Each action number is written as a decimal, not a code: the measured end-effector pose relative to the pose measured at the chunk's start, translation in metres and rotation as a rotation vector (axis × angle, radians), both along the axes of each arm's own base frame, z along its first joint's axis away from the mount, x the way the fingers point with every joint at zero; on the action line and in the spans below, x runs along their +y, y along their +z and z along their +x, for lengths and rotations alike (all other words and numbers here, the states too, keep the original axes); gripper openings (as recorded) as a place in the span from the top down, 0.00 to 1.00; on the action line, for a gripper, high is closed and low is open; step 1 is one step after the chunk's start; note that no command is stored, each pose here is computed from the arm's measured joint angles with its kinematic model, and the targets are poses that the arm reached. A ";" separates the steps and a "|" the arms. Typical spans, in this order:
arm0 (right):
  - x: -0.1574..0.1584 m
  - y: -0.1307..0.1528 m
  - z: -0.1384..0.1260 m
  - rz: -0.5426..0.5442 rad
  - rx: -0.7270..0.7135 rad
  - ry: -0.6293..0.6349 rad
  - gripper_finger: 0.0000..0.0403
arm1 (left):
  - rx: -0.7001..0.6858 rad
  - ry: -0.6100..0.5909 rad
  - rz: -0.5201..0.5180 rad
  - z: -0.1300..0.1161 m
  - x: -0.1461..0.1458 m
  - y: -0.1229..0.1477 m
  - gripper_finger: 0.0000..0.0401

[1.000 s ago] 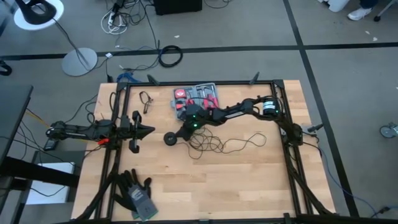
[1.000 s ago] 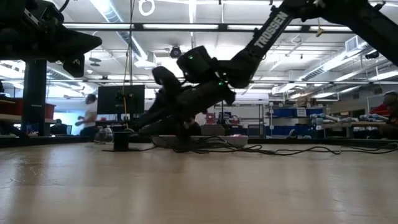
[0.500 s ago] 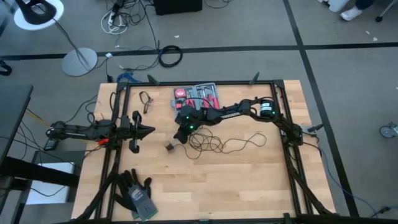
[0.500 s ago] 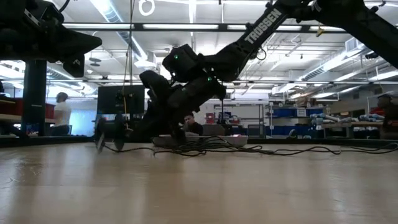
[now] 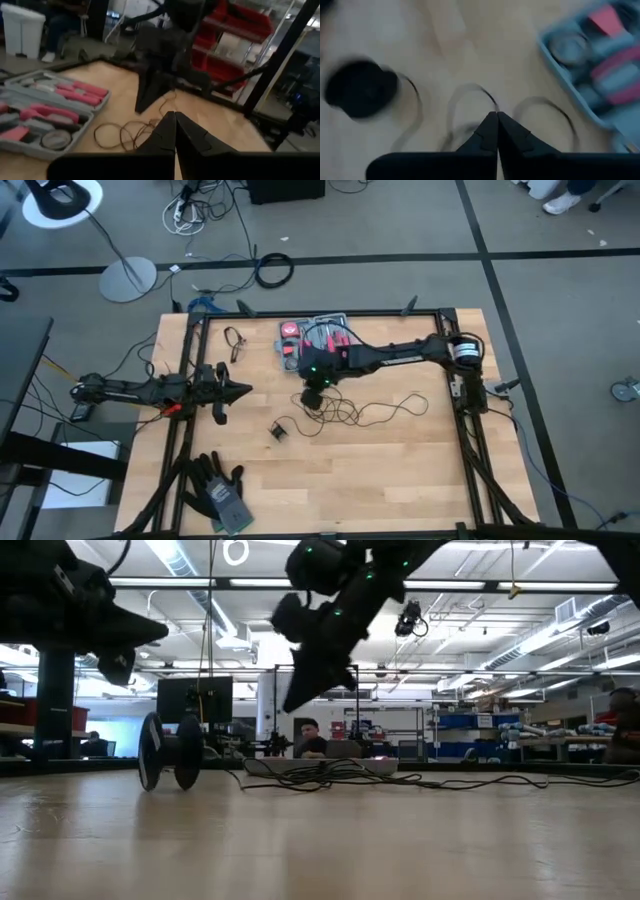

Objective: Coil cords
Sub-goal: Coil the black wire onto the black spool

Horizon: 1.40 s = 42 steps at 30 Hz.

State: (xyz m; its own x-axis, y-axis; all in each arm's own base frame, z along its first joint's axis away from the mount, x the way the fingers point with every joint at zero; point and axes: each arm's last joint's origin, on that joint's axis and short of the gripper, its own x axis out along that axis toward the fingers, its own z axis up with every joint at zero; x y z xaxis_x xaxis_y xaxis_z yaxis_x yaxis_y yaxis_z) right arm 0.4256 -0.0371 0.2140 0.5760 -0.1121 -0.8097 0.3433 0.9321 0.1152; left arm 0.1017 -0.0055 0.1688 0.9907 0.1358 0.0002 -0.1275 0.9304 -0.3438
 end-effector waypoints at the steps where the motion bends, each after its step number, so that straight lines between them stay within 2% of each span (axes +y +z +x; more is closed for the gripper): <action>1: 0.002 -0.001 -0.007 -0.011 0.016 -0.010 0.99 | 0.024 -0.003 0.000 0.001 -0.001 -0.001 0.98; 5: 0.011 -0.007 -0.035 0.002 0.027 -0.074 0.99 | 0.093 -0.009 0.013 0.009 -0.004 0.009 0.99; 10: 0.028 -0.025 -0.070 0.057 -0.031 -0.137 1.00 | 0.215 -0.027 0.068 0.027 -0.009 0.027 1.00; 16: 0.051 -0.040 -0.102 0.128 -0.081 -0.154 0.99 | 0.511 -0.081 0.211 0.048 -0.014 0.052 1.00; 18: 0.057 -0.042 -0.107 0.141 -0.100 -0.161 0.99 | 0.580 -0.147 0.246 0.056 -0.017 0.060 0.99; 23: 0.067 -0.048 -0.112 0.134 -0.088 -0.172 1.00 | 0.608 -0.248 0.253 0.079 -0.023 0.077 0.98; 29: 0.071 -0.046 -0.110 0.125 -0.125 -0.159 0.99 | 0.677 -0.269 0.236 0.096 -0.027 0.071 0.97; 33: 0.071 -0.045 -0.109 0.111 -0.135 -0.137 0.99 | 0.735 -0.264 0.206 0.103 -0.029 0.061 0.90; 38: 0.071 -0.045 -0.109 0.101 -0.134 -0.124 1.00 | 0.784 -0.269 0.215 0.108 -0.030 0.052 0.78; 42: 0.071 -0.045 -0.109 0.101 -0.134 -0.123 0.99 | 0.821 -0.267 0.326 0.112 -0.029 0.046 0.73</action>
State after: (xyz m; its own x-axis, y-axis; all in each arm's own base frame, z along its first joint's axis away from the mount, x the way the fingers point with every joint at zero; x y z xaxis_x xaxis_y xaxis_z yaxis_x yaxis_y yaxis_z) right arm 0.3168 0.0340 0.1693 0.6662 -0.1109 -0.7375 0.4294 0.8655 0.2578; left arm 0.2136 -0.0344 0.2147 0.6952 0.0195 -0.7186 0.0175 0.9989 0.0439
